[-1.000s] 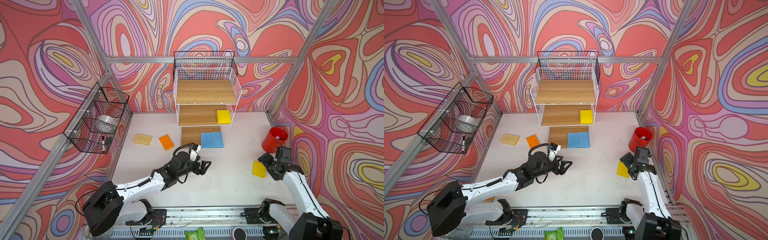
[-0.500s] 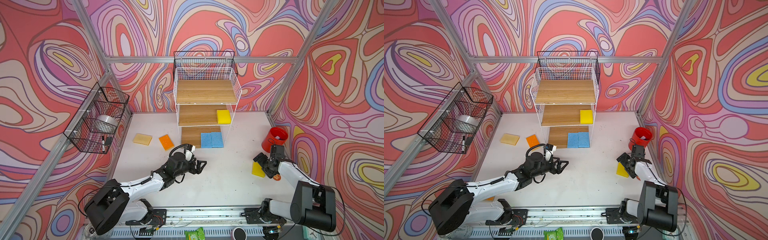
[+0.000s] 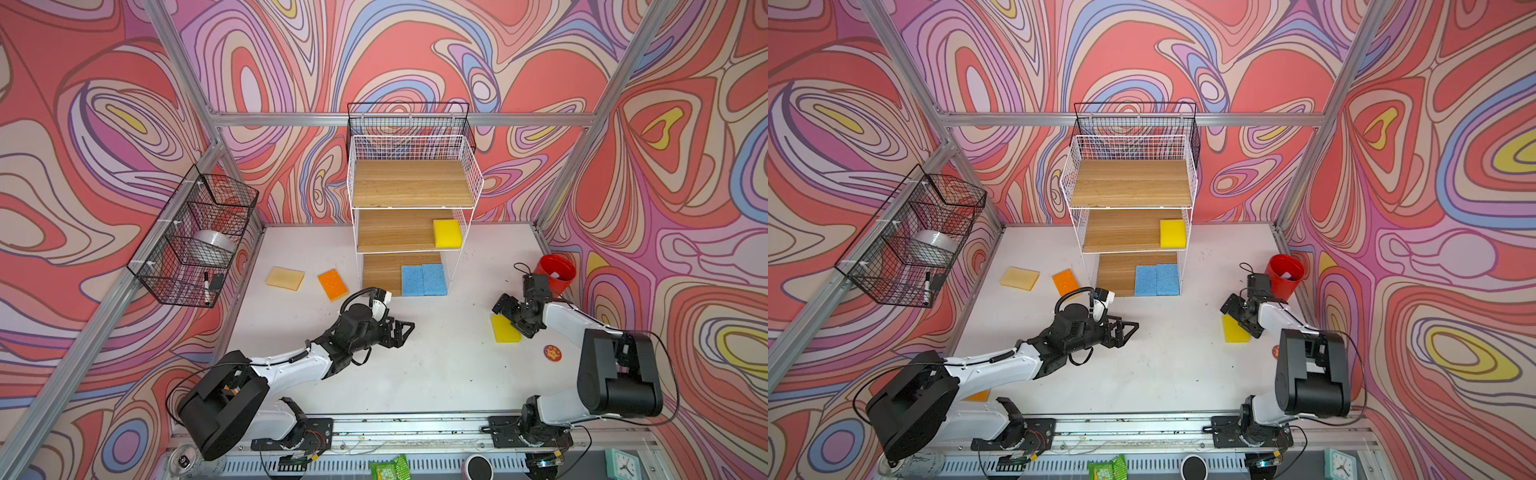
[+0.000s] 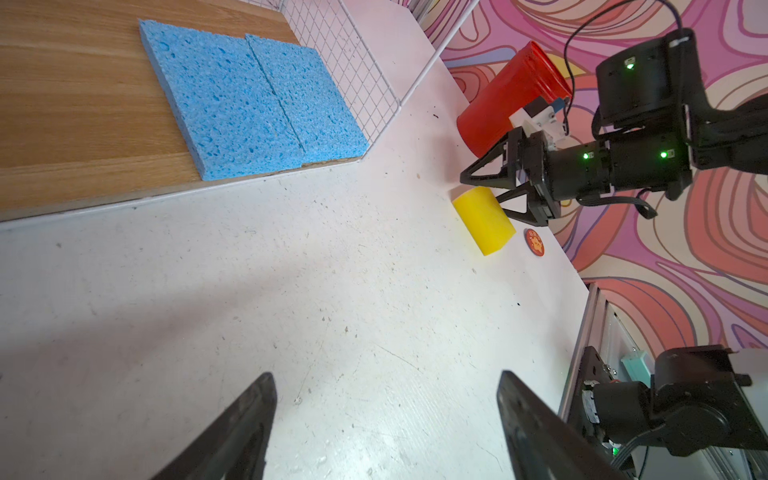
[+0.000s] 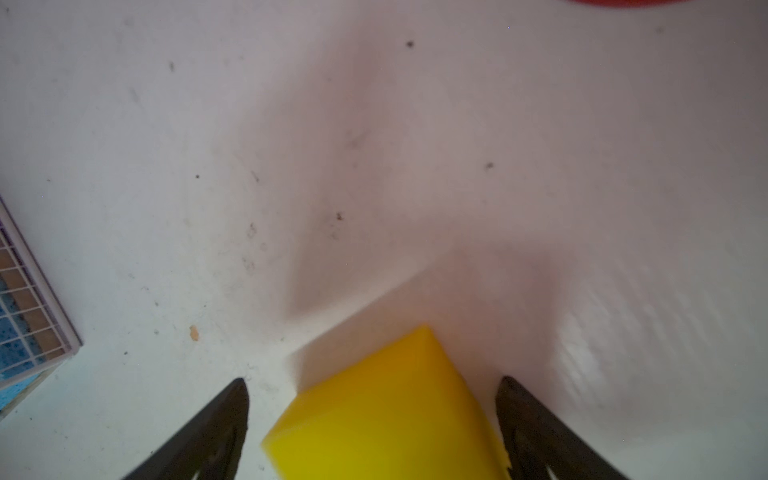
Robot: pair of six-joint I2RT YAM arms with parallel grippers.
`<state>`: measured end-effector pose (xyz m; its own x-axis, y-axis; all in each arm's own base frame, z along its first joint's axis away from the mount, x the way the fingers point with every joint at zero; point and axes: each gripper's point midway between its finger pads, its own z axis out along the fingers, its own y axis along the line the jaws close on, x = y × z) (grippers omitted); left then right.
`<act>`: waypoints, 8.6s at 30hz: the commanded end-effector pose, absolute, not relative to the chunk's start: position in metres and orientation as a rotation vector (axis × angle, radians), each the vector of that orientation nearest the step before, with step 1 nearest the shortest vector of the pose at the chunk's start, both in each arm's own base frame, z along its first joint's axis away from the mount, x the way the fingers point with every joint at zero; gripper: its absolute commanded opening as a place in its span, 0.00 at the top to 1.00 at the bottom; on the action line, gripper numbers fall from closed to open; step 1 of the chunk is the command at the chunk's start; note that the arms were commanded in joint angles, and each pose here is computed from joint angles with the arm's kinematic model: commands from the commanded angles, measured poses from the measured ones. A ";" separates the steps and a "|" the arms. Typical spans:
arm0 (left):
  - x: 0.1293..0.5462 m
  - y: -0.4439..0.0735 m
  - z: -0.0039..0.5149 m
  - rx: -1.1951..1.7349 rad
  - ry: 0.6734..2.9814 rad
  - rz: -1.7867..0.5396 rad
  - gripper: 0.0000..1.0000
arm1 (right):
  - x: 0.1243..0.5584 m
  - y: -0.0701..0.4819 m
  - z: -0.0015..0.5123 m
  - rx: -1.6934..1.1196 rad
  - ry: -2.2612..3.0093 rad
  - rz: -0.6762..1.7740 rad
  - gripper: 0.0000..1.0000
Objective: Place and organize the cleaning sponges onto the shelf
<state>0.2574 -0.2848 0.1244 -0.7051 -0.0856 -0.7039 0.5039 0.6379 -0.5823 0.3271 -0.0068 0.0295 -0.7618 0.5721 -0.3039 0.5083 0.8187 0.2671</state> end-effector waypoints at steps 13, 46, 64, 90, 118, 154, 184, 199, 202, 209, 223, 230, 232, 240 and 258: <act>0.265 -0.280 0.124 0.266 2.132 -1.038 0.16 | 0.310 0.094 0.001 0.616 2.798 0.435 0.03; 0.269 -0.337 0.092 0.291 2.318 -1.003 0.61 | 0.286 0.150 0.097 0.351 2.581 0.566 0.02; 0.277 -0.362 0.056 0.195 2.479 -0.754 0.72 | 0.289 0.093 0.114 0.397 2.483 0.617 0.02; 0.276 -0.380 0.046 0.114 2.540 -0.715 0.93 | 0.289 0.103 0.116 0.329 2.443 0.705 0.02; 0.271 -0.316 0.252 0.199 2.222 -0.759 0.94 | 0.270 0.072 0.186 0.318 2.209 0.552 0.01; 0.365 -0.297 0.328 0.044 2.060 -0.738 0.95 | 0.293 0.081 0.202 0.277 2.161 0.594 0.02; 0.410 -0.301 0.326 -0.116 2.009 -0.746 0.97 | 0.293 0.085 0.200 0.265 2.159 0.623 0.02; 0.411 -0.287 0.335 -0.172 1.968 -0.704 0.98 | 0.292 0.086 0.200 0.261 2.158 0.630 0.02; 0.411 -0.284 0.335 -0.185 1.963 -0.696 0.99 | 0.293 0.086 0.200 0.261 2.158 0.631 0.02; 0.413 -0.281 0.337 -0.214 1.944 -0.696 0.99 | 0.293 0.087 0.200 0.260 2.158 0.635 0.02; 0.418 -0.292 0.341 -0.227 1.926 -0.767 1.00 | 0.292 0.087 0.200 0.259 2.158 0.638 0.02; 0.420 -0.297 0.343 -0.245 1.890 -0.826 1.00 | 0.292 0.087 0.199 0.259 2.158 0.638 0.02; 0.420 -0.297 0.342 -0.249 1.883 -0.834 1.00 | 0.291 0.087 0.199 0.259 2.159 0.638 0.02; 0.421 -0.296 0.340 -0.255 1.889 -0.821 1.00 | 0.291 0.087 0.199 0.258 2.156 0.640 0.02; 0.421 -0.295 0.331 -0.251 1.895 -0.807 0.61 | 0.291 0.087 0.199 0.257 2.156 0.640 0.02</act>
